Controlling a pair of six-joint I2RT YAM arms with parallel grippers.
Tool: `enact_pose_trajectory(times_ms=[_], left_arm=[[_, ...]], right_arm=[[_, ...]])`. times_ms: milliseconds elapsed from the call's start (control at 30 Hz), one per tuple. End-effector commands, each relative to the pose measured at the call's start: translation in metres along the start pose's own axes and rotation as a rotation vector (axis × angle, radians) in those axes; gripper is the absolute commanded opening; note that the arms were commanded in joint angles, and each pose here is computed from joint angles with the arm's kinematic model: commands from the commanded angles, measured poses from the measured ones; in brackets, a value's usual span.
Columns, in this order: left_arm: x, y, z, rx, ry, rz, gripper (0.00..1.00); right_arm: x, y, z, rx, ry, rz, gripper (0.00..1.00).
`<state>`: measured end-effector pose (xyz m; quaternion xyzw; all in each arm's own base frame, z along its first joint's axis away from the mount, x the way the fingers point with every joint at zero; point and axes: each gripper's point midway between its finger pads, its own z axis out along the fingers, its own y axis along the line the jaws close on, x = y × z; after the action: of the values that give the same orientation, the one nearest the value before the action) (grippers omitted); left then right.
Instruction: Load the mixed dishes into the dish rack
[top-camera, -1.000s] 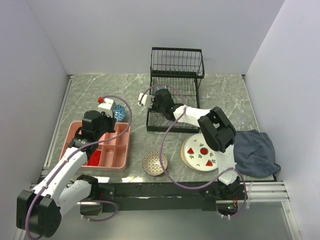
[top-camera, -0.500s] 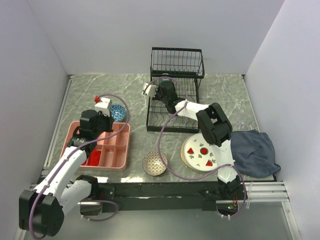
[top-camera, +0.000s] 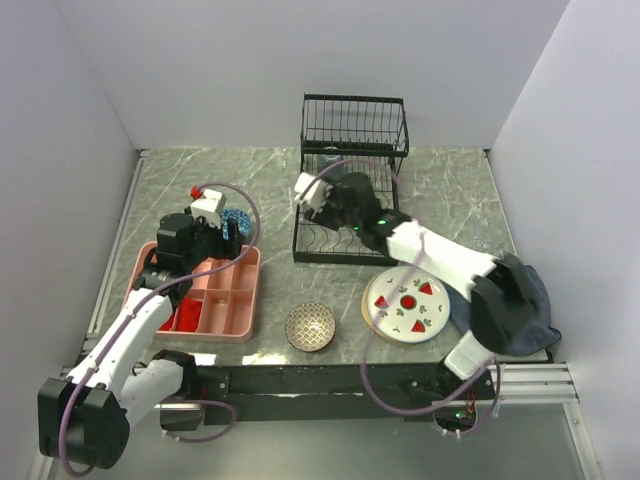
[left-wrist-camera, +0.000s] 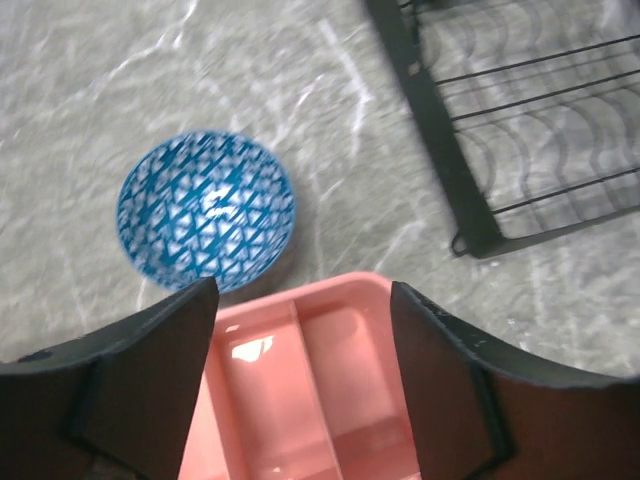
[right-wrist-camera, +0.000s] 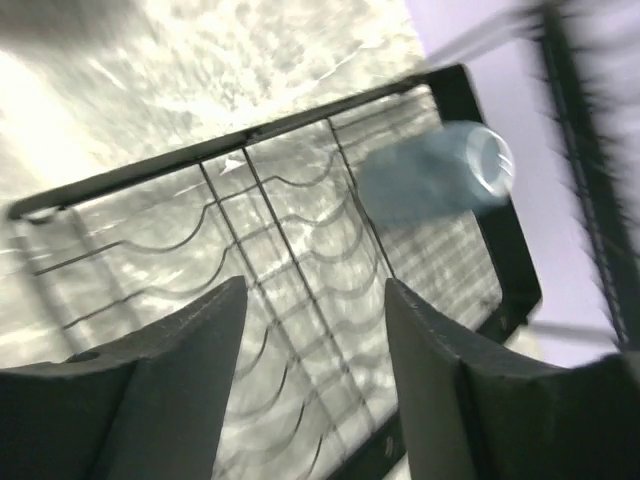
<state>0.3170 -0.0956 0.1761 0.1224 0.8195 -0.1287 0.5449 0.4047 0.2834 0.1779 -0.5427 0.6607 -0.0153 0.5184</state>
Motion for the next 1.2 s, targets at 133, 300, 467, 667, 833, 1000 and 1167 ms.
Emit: enact_pose_trajectory(times_ms=[133, 300, 467, 667, 833, 1000, 1167], left_arm=[[-0.053, -0.032, -0.002, 0.184, -0.145, 0.055, 0.8], [-0.056, -0.034, -0.002, 0.2, -0.178, 0.049, 0.8], [-0.053, -0.036, 0.002, 0.208, -0.164, 0.02, 0.78], [-0.053, -0.043, 0.004, 0.238, -0.158, 0.003, 0.78], [-0.049, -0.043, 0.003, 0.233, -0.145, 0.0, 0.78], [-0.046, -0.041, 0.004, 0.236, -0.136, 0.004, 0.79], [-0.044, -0.039, 0.006, 0.235, -0.131, -0.012, 0.79]], right_arm=[[0.094, -0.02, -0.137, 0.149, 0.293, 0.447, 0.74], [0.189, -0.033, -0.193, 0.27, 0.528, 0.696, 0.69], [0.249, -0.051, -0.217, 0.362, 0.639, 0.846, 0.66], [0.302, -0.077, -0.228, 0.462, 0.731, 0.917, 0.68], [0.33, -0.095, -0.229, 0.471, 0.777, 0.936, 0.67], [0.337, -0.113, -0.225, 0.476, 0.78, 0.924, 0.66], [0.331, -0.117, -0.225, 0.443, 0.781, 0.929, 0.63]])
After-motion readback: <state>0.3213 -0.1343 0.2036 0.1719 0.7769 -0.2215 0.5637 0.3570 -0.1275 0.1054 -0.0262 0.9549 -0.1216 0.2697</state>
